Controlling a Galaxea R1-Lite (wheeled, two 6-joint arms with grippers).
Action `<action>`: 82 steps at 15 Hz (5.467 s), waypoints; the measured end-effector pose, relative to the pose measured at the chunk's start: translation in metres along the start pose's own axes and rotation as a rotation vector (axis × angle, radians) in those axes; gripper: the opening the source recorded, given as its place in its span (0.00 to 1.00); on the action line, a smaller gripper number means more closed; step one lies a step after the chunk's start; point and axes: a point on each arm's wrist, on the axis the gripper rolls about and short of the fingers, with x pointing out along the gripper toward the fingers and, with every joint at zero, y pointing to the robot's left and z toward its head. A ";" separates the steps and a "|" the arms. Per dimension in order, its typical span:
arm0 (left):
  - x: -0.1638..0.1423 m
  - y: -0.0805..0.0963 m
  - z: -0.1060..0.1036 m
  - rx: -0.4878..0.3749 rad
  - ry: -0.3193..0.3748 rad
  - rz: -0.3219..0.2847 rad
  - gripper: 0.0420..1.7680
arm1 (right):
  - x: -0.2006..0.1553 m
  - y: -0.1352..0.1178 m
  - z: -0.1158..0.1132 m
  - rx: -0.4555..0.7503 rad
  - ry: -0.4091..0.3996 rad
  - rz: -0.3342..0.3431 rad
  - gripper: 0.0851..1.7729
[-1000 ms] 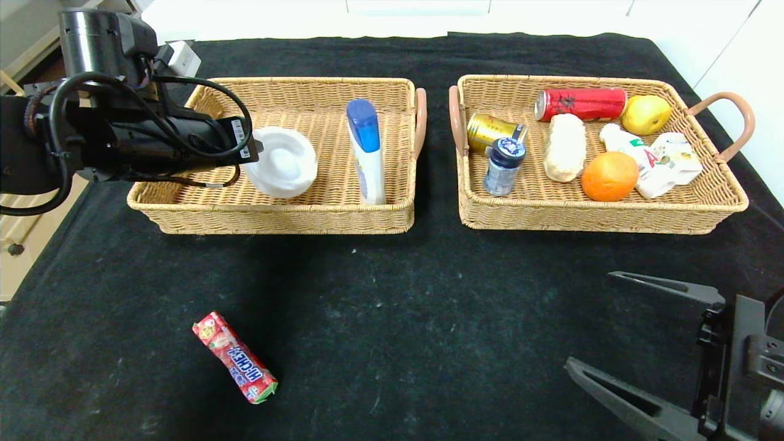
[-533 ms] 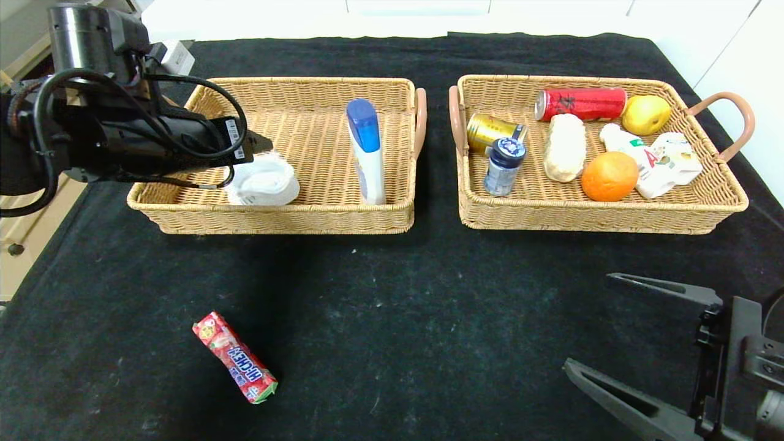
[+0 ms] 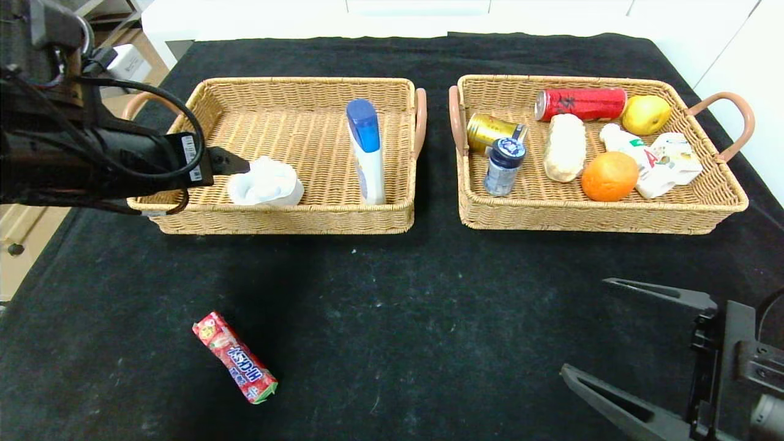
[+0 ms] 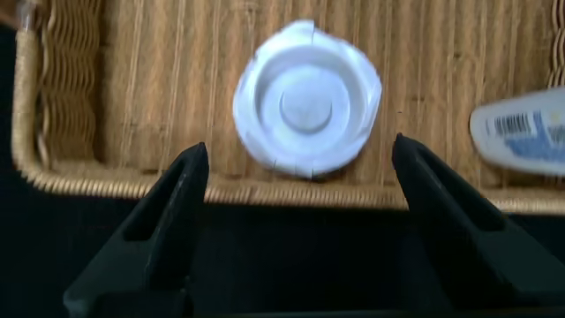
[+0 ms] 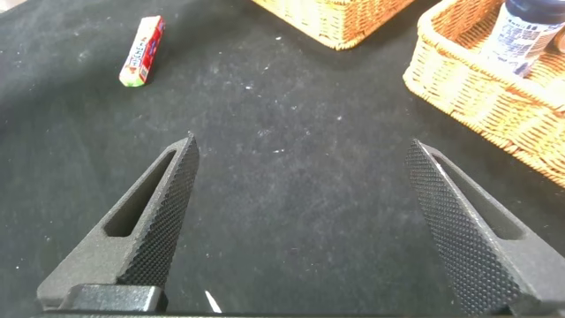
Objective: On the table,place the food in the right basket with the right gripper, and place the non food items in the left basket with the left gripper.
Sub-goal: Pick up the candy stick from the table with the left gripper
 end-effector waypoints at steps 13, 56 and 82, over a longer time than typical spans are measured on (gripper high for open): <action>-0.051 0.015 -0.064 -0.224 0.362 0.103 0.95 | 0.003 0.003 -0.005 0.002 0.022 0.017 0.96; -0.013 -0.011 -0.140 -0.140 0.609 0.097 0.17 | 0.005 0.004 -0.009 0.008 0.041 0.029 0.96; -0.050 -0.122 -0.089 0.031 0.452 -0.333 0.17 | 0.005 0.004 -0.009 0.009 0.042 0.028 0.96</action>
